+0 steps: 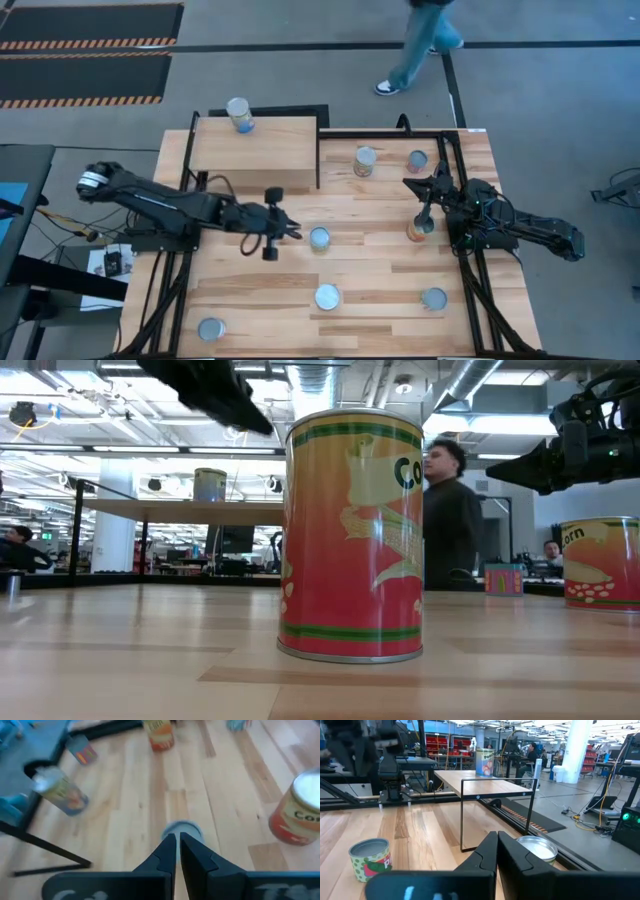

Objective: Pick and place cans onto a shelf
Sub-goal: Put the light green can on the shelf

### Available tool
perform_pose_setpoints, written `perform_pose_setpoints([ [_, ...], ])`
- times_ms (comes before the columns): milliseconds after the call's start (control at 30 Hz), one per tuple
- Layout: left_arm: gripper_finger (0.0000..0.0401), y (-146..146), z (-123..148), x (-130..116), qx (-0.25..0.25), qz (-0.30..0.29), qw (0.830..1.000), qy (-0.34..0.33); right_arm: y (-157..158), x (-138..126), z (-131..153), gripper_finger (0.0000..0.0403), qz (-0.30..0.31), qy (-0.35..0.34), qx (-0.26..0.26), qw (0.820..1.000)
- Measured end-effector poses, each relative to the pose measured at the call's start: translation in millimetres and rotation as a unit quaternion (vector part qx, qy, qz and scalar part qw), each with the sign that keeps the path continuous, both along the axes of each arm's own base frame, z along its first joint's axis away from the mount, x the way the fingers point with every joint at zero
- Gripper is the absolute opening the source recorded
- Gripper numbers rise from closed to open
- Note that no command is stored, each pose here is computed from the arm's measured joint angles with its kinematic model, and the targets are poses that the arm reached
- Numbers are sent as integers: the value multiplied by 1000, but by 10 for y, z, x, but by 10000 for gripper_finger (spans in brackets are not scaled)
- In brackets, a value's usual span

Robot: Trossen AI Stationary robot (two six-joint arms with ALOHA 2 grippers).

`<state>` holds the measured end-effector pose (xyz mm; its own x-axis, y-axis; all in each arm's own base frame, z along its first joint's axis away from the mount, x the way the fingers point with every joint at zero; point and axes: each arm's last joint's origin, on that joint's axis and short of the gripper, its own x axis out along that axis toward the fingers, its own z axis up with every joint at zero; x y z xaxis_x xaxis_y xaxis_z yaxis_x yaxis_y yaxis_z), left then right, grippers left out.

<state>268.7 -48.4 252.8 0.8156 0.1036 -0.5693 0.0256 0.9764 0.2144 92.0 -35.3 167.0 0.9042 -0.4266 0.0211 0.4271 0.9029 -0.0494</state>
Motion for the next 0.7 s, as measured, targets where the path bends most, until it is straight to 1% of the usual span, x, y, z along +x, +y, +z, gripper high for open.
perform_pose_setpoints([
  [100,20,-43,-196,130,-10,6,1000,25,0,0,0,33,0,0,0,1000],
  [167,29,-72,-316,209,-14,1,999,37,0,0,0,33,0,0,0,1000],
  [333,62,-122,-538,385,-17,-5,999,36,0,0,-1,33,0,0,0,1000],
  [400,78,-132,-610,433,-12,-8,999,37,0,0,0,33,0,0,0,1000],
  [533,105,-143,-774,481,3,-16,998,63,0,0,0,33,0,0,0,1000],
  [700,122,-157,-929,520,12,-32,996,86,0,0,0,33,0,0,0,1000],
])
